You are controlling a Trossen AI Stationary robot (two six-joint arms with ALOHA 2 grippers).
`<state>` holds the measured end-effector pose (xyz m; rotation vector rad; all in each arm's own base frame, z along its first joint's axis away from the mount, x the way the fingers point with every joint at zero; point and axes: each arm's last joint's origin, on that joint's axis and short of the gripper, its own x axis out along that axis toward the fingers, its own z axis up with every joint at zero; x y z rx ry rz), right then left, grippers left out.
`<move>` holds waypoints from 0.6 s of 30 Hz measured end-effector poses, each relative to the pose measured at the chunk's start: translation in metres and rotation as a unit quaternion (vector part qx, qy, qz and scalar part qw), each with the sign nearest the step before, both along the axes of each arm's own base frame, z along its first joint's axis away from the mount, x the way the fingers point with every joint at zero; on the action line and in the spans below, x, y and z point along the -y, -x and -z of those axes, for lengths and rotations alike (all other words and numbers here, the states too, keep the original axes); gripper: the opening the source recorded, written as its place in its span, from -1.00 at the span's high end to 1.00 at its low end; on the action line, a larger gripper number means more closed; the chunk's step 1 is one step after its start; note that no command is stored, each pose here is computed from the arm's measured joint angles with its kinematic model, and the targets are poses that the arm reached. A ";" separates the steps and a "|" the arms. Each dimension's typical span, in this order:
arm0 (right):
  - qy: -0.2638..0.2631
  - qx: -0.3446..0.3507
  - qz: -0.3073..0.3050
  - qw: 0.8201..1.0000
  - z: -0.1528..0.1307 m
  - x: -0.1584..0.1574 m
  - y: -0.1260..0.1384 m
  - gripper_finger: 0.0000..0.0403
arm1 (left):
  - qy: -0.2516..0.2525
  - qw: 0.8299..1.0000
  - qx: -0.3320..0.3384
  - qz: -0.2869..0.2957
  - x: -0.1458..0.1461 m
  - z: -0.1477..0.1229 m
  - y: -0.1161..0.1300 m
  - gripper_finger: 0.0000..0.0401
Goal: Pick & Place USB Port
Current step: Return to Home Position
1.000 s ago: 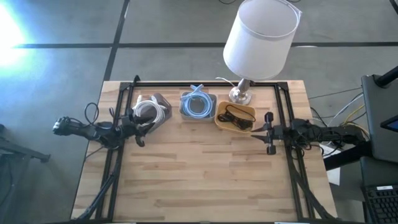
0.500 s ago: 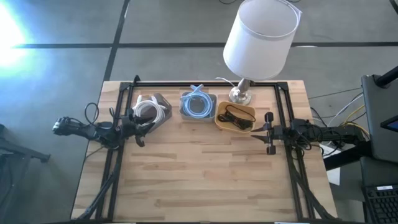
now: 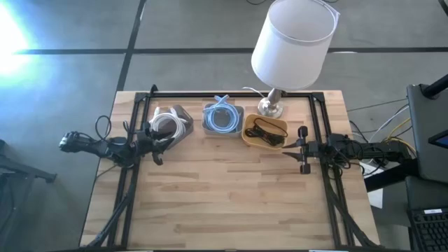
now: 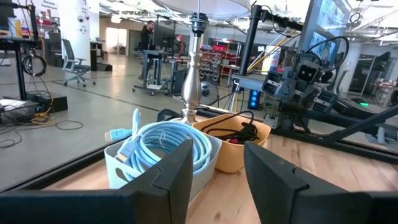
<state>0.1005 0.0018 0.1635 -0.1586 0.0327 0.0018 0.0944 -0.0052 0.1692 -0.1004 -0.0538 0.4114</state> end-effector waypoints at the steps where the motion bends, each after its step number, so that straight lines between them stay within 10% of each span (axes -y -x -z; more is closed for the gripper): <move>1: 0.000 0.000 0.000 1.000 0.000 0.000 0.000 0.59 | 0.000 1.000 0.000 0.000 0.000 0.000 0.000 0.27; 18: 0.000 0.000 0.000 1.000 0.000 0.000 0.000 0.62 | -0.001 1.000 0.000 0.000 0.000 0.000 0.000 0.27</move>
